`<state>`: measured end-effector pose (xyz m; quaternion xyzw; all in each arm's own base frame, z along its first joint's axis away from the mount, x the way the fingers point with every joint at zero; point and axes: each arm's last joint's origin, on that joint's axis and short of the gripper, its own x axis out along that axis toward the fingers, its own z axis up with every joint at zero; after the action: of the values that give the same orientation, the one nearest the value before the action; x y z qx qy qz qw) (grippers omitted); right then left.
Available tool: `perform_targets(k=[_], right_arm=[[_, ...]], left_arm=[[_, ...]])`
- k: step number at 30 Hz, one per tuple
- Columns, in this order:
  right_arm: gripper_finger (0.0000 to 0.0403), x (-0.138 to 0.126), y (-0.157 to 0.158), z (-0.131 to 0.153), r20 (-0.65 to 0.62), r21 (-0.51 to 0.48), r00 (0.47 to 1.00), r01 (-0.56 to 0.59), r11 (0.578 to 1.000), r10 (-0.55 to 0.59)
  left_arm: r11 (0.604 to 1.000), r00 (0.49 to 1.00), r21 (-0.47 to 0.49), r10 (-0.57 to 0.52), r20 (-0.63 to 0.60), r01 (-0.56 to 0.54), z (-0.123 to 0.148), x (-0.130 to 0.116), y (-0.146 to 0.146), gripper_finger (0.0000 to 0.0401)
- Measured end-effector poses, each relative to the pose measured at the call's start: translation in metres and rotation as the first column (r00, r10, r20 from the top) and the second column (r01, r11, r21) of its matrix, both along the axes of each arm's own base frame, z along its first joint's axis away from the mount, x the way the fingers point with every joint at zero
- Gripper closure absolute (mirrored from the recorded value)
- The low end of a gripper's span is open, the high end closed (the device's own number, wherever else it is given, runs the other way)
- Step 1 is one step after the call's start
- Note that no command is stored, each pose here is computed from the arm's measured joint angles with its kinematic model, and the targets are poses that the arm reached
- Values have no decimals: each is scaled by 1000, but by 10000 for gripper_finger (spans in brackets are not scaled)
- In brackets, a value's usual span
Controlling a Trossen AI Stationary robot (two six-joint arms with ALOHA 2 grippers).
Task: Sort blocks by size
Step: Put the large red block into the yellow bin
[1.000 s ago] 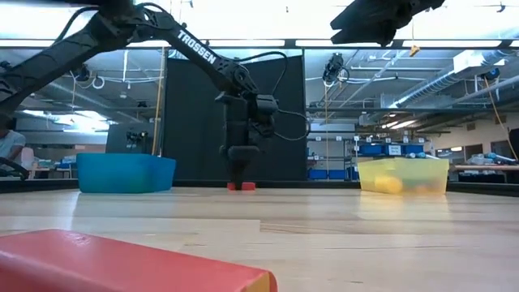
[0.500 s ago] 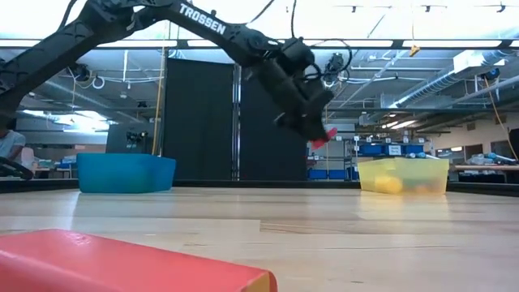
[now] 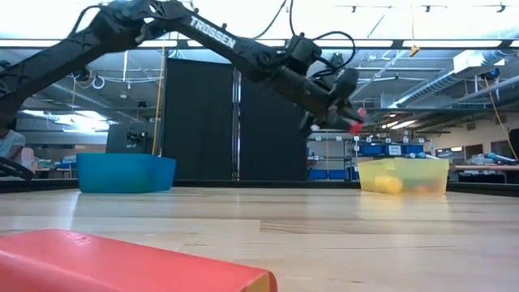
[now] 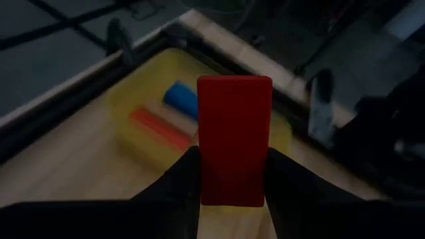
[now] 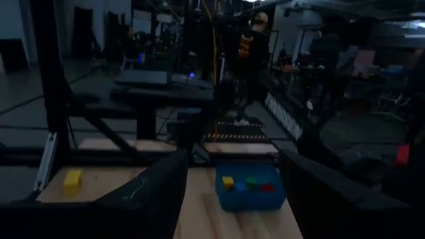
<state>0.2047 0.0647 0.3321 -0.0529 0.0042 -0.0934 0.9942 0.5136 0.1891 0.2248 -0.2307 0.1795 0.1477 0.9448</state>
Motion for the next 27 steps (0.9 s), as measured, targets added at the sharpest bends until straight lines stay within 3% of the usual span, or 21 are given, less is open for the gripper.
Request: perform_targets(k=[11,16,24,27], right_arm=[[156,-1,4,3,25,-15,999,-20,1000,20],[156,-1,4,3,25,-18,999,-20,1000,20],[156,-1,4,5,41,-32,999,-19,999,20],[156,-1,4,5,40,-33,999,-19,999,20]], left_arm=[[998,996,-44,-34,86,38,-14,42,1,268],[996,992,-79,52,115,-43,-32,45,5,268],[993,989,-92,88,117,-78,-47,51,2,268],[993,990,-91,83,113,-73,-50,52,-1,247]])
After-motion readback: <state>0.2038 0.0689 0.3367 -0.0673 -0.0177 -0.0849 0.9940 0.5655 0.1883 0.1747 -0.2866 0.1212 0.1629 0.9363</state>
